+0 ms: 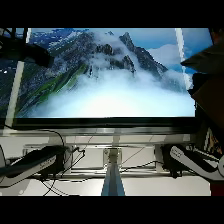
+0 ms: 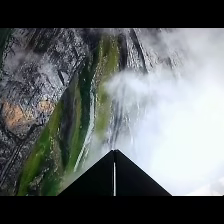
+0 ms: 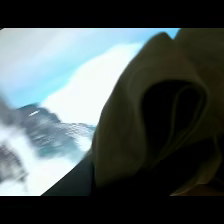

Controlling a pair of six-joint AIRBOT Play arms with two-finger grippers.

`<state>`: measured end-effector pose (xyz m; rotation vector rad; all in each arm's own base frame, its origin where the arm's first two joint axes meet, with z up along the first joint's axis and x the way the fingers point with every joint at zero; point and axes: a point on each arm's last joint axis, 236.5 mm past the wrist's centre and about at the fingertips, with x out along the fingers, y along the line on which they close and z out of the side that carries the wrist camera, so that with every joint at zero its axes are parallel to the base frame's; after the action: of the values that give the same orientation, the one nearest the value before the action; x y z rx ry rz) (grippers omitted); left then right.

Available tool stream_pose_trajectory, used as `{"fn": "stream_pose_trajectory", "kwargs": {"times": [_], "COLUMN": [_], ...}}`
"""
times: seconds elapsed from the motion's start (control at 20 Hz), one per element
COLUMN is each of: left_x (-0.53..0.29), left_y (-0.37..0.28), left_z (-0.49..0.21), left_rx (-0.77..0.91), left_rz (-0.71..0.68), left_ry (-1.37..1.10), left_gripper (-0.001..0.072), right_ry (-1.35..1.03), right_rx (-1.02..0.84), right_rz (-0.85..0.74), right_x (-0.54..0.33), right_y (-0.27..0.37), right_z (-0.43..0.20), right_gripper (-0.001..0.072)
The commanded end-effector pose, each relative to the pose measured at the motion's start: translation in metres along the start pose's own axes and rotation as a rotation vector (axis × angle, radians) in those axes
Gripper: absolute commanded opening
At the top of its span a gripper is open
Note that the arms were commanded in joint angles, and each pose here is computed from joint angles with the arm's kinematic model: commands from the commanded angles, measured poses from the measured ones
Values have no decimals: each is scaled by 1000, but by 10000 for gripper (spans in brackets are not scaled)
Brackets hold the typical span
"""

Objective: Fold the clothes and pants, and hang the long-sleeved shirts on hangers.

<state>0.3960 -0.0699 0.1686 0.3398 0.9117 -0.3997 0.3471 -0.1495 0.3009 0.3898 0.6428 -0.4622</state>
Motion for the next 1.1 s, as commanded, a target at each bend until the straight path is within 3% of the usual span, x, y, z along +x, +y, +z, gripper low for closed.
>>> {"fn": "stream_pose_trajectory", "kwargs": {"times": [0.0, 0.2, 0.45, 0.5, 0.55, 0.6, 0.8, 0.85, 1.05], "left_x": [-2, -2, -2, -2, -2, -2, -2, -2, -2], "left_y": [2, 2, 2, 2, 2, 2, 2, 2, 2], "left_z": [0, 0, 0, 0, 0, 0, 0, 0, 0], "left_rx": [-5, -5, -5, -5, -5, -5, -5, -5, -5], "left_rz": [6, 6, 6, 6, 6, 6, 6, 6, 6], "left_ry": [-1, -1, -1, -1, -1, -1, -1, -1, -1], "left_gripper": [13, 13, 13, 13, 13, 13, 13, 13, 13], "right_ry": [-78, -230, -248, -255, -259, -262, -244, -235, -191], "right_rx": [191, 328, 305, 304, 302, 300, 301, 301, 236], "right_rz": [-360, -585, -663, -662, -662, -662, -589, -556, -297], "right_x": [-86, -159, -177, -177, -177, -177, -161, -154, -119], "right_y": [-116, -181, -202, -202, -202, -202, -192, -186, -134], "right_z": [-11, -14, -15, -13, -12, -11, -8, -7, 2], "right_gripper": [12, 12, 15, 124, 445, 709, 679, 624, 13]}}
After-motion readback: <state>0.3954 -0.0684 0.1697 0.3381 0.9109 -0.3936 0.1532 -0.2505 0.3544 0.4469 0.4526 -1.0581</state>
